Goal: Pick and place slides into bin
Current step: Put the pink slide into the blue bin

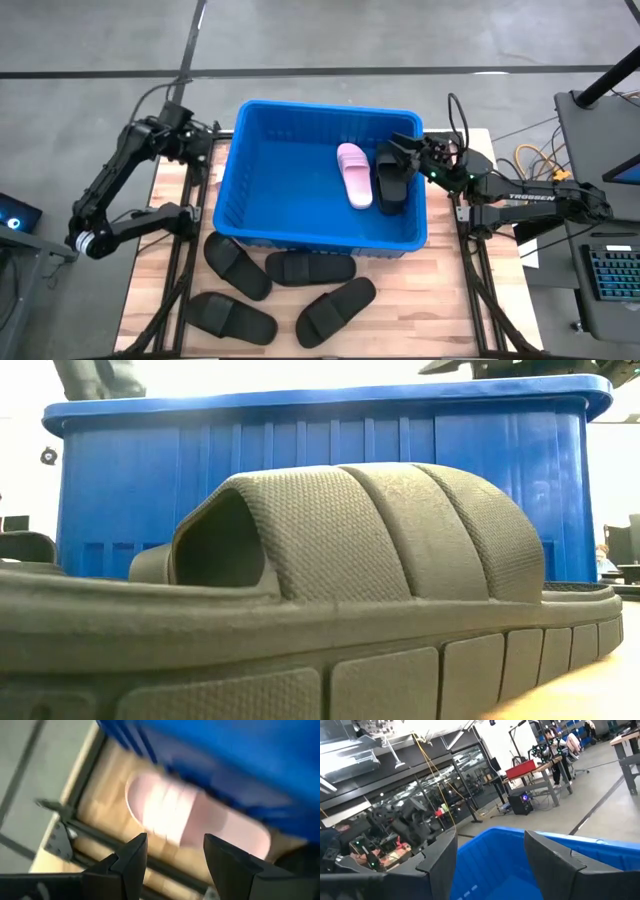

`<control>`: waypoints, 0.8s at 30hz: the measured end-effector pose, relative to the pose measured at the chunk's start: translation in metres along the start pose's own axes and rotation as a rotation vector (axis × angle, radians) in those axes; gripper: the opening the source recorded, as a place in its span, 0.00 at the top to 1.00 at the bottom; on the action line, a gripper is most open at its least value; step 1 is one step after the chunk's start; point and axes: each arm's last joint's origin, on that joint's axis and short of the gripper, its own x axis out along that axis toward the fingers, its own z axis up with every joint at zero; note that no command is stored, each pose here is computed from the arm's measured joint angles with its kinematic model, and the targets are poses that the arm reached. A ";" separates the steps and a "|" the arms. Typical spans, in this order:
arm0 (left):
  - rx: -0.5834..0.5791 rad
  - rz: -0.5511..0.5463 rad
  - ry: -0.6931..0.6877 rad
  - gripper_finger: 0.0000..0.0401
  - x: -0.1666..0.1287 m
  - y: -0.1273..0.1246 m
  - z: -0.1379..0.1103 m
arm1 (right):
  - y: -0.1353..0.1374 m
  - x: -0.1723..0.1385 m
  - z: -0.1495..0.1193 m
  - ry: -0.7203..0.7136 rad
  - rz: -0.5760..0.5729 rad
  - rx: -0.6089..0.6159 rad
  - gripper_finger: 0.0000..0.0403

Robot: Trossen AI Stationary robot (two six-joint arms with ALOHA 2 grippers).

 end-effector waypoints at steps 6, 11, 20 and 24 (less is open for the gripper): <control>0.054 -0.007 0.114 0.55 0.024 -0.005 -0.015 | 0.000 0.000 0.000 0.002 -0.001 -0.001 0.46; 0.071 -0.043 0.130 0.55 0.035 -0.008 -0.018 | 0.000 0.000 0.000 0.003 -0.001 -0.002 0.46; 0.054 -0.157 0.055 0.55 0.064 -0.015 -0.026 | -0.001 0.000 -0.001 0.010 -0.005 -0.002 0.46; 0.055 -0.151 0.063 0.55 0.075 -0.018 -0.033 | 0.000 0.000 -0.001 0.009 -0.005 0.010 0.46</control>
